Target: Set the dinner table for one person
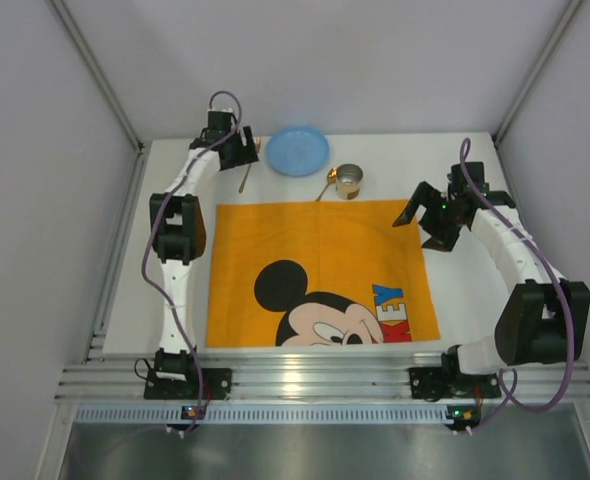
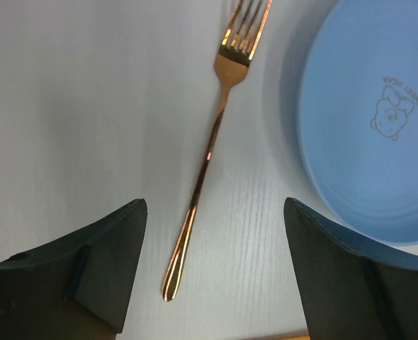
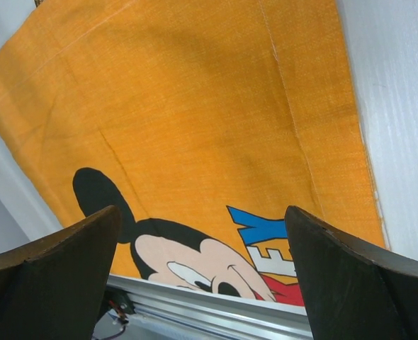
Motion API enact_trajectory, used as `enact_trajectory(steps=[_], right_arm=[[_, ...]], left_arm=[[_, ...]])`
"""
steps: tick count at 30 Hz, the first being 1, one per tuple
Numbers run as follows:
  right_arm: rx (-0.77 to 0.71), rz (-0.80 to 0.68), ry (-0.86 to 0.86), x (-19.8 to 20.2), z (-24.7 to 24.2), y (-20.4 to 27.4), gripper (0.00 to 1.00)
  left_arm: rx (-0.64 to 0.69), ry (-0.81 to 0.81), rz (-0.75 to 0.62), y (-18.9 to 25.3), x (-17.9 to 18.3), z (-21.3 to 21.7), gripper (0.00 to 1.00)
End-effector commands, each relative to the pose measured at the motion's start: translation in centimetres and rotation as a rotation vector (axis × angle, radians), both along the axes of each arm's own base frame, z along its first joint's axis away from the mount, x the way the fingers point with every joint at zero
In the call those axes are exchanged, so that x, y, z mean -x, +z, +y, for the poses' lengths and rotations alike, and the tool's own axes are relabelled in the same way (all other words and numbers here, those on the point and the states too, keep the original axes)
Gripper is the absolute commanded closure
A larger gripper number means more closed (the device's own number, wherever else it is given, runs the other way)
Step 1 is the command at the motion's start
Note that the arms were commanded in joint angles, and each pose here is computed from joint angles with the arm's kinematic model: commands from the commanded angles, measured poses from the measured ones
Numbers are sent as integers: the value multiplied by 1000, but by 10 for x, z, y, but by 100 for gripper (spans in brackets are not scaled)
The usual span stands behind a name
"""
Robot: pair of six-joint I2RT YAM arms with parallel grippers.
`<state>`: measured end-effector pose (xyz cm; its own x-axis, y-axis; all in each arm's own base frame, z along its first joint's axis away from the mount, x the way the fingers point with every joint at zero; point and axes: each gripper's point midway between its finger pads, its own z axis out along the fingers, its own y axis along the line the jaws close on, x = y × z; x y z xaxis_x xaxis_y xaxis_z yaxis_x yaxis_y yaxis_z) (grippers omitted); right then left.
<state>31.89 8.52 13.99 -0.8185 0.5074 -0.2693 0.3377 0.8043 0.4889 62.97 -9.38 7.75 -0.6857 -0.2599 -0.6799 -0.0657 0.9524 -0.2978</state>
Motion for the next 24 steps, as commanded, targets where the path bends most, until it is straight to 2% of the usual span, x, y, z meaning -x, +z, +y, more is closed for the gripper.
enact_trajectory(steps=[1, 6, 10, 14, 17, 18, 20, 24], right_arm=[[42, -62, 17, 1, -8, 23, 0], [65, -39, 10, 7, -17, 23, 0], [86, -32, 12, 8, -21, 25, 0], [94, -21, 5, 7, -22, 23, 0], [93, -15, -2, 4, -23, 22, 0], [89, -14, -7, 3, -22, 22, 0], [81, -1, -11, 1, -21, 18, 0], [71, 17, -21, -1, -20, 12, 0]], left_arm=[[-172, -45, 21, -20, 4, -12, 17], [-232, -19, 47, -45, 1, -15, 21], [-247, 21, 25, -42, -7, -10, 23], [-231, 21, -26, -16, -15, -13, 28], [-198, -5, -102, 25, -15, -22, 29], [-191, -8, -169, 53, -20, -23, 29], [-195, 6, -218, 72, -25, -15, 29], [-105, 27, -273, 95, -37, 1, 28]])
